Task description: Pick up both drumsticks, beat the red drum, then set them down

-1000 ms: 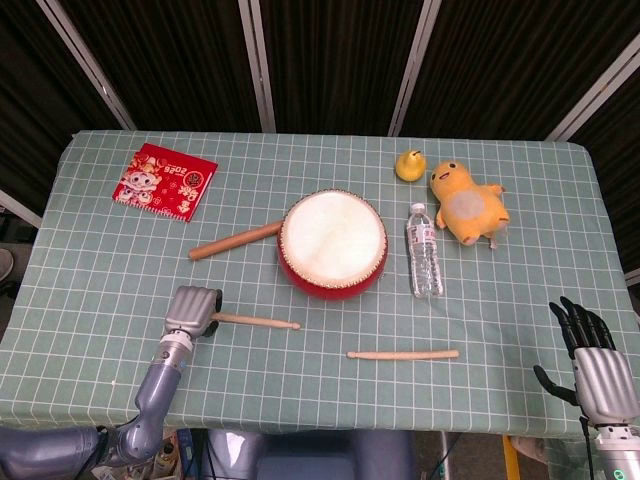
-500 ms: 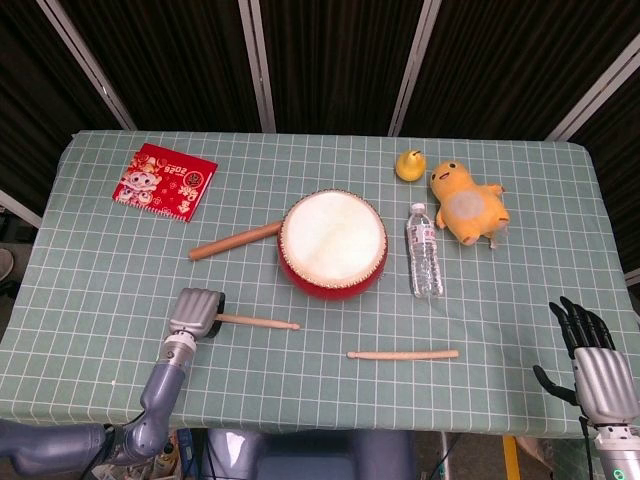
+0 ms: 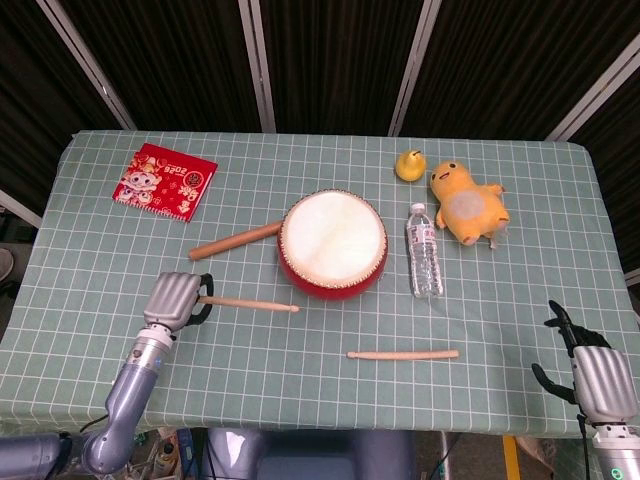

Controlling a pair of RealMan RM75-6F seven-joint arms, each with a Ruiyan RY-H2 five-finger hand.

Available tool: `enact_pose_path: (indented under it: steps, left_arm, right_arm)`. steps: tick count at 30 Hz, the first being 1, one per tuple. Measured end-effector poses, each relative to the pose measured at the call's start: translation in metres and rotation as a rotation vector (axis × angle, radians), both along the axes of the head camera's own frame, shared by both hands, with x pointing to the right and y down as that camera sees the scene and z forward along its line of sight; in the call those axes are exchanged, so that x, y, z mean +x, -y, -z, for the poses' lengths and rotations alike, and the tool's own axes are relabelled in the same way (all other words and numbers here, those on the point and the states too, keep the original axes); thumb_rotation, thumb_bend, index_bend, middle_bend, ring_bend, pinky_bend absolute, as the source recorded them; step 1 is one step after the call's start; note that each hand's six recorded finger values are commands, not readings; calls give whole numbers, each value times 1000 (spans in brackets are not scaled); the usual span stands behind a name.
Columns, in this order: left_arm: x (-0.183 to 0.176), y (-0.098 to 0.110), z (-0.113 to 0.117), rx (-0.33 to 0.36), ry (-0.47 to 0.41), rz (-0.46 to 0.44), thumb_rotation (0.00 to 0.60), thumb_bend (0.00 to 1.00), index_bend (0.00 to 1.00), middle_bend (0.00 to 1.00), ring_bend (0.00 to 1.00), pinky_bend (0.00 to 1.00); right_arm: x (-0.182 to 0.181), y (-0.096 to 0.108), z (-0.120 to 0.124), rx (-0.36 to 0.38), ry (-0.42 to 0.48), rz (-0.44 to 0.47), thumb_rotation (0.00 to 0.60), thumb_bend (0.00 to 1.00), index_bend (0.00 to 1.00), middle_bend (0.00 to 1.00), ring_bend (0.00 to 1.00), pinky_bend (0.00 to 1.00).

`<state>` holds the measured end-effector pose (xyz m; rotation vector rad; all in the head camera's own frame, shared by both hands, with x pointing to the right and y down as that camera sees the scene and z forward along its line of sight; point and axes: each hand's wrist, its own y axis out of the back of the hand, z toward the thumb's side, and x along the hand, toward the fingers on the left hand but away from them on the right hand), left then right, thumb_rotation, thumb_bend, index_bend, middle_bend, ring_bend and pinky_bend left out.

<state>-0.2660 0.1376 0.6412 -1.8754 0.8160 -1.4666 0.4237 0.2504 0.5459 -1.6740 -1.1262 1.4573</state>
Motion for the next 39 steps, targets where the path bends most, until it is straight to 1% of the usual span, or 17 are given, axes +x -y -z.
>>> enact_pose_path:
  steps: [1,2,4,7,11,16,20,23,28,32,39]
  left_arm:
    - [-4,3,10,16,-14,8,600,564,772,1000,1000,1000]
    - [-8,5,17,26,-22,15,600,564,772,1000,1000,1000]
    - [-17,8,31,46,-33,31,600,564,773,1000,1000,1000]
    - [-29,12,46,67,-36,47,600,564,773,1000,1000,1000]
    - [-42,14,59,77,-39,65,600,564,773,1000,1000,1000]
    - [-54,13,66,71,-44,80,600,564,773,1000,1000,1000]
    - [-61,10,68,65,-47,93,600,564,774,1000,1000,1000]
    - [-66,9,69,61,-53,104,600,564,774,1000,1000,1000]
    - [-73,6,71,52,-70,115,600,563,774,1000,1000,1000]
    - [-75,4,71,46,-72,107,600,563,774,1000,1000,1000]
    - [-77,3,70,45,-67,95,600,564,775,1000,1000,1000]
  right_arm:
    - [-2,0,-1,-9,-4,5,600,303,169,890,965,953]
    - [-4,-1,-3,-22,-11,13,600,303,230,956,997,988]
    - [-8,-1,-6,-39,-25,26,600,303,315,998,1000,1000]
    - [-16,-1,-12,-68,-55,54,600,303,399,1000,1000,1000]
    - [-33,-3,-26,-122,-108,98,600,303,456,1000,1000,1000]
    - [-59,-3,-48,-176,-156,144,600,302,501,1000,1000,1000]
    - [-84,-2,-69,-210,-147,153,600,303,515,1000,1000,1000]
    - [-96,-2,-79,-224,-143,158,600,303,515,1000,1000,1000]
    - [-107,-1,-95,-239,-159,163,600,303,515,1000,1000,1000]
    - [-112,0,-107,-247,-173,158,600,303,515,1000,1000,1000]
    - [-117,1,-122,-245,-195,166,600,302,515,1000,1000,1000]
